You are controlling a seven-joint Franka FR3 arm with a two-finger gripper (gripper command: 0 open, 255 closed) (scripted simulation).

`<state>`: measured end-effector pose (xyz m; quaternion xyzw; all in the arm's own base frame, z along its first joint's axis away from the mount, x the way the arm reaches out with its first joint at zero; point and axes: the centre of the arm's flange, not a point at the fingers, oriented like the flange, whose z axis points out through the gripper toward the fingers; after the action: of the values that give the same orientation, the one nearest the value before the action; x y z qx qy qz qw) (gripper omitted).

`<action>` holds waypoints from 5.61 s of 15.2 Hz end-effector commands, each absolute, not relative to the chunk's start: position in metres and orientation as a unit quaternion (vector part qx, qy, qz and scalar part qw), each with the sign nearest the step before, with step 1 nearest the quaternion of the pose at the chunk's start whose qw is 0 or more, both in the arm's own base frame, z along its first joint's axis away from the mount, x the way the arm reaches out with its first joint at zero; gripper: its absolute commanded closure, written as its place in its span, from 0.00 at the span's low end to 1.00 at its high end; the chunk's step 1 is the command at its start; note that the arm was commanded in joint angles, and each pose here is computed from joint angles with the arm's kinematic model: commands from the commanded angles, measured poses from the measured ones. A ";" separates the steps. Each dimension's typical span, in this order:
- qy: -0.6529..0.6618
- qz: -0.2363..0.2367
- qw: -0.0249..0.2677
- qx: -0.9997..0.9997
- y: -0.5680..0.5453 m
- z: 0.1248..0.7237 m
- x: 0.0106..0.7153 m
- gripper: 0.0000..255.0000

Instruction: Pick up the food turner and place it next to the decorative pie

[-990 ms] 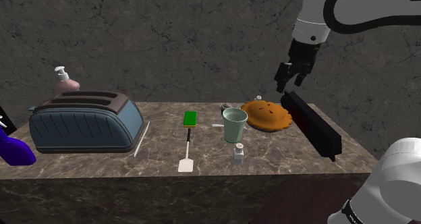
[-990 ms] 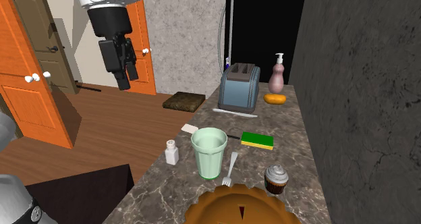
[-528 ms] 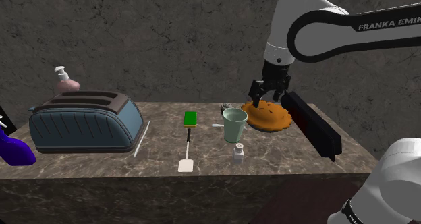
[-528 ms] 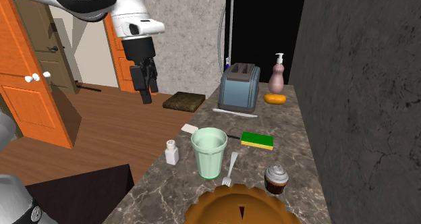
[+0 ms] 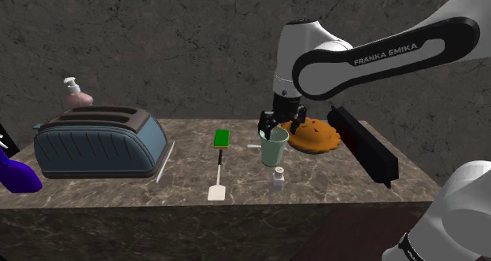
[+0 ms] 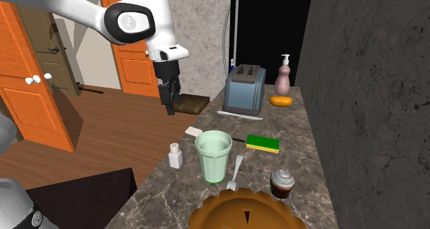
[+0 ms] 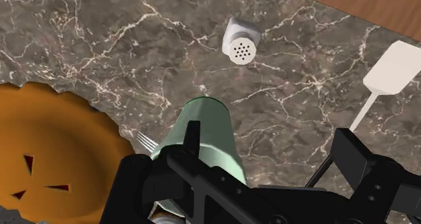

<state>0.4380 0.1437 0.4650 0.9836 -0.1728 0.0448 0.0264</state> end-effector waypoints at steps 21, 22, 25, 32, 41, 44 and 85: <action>-0.319 0.032 0.010 0.947 0.268 0.283 0.627 0.00; -0.319 0.032 0.010 0.947 0.268 0.278 0.627 0.00; -0.319 0.032 0.010 0.947 0.267 0.262 0.628 0.00; -0.319 0.032 0.010 0.947 0.266 0.243 0.629 0.00; -0.319 0.032 0.010 0.947 0.266 0.243 0.629 1.00; -0.319 0.032 0.010 0.947 0.266 0.243 0.629 1.00; -0.319 0.032 0.010 0.947 0.218 0.416 0.584 1.00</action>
<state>0.5954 0.2268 0.4149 0.9471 -0.3191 0.0314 0.0102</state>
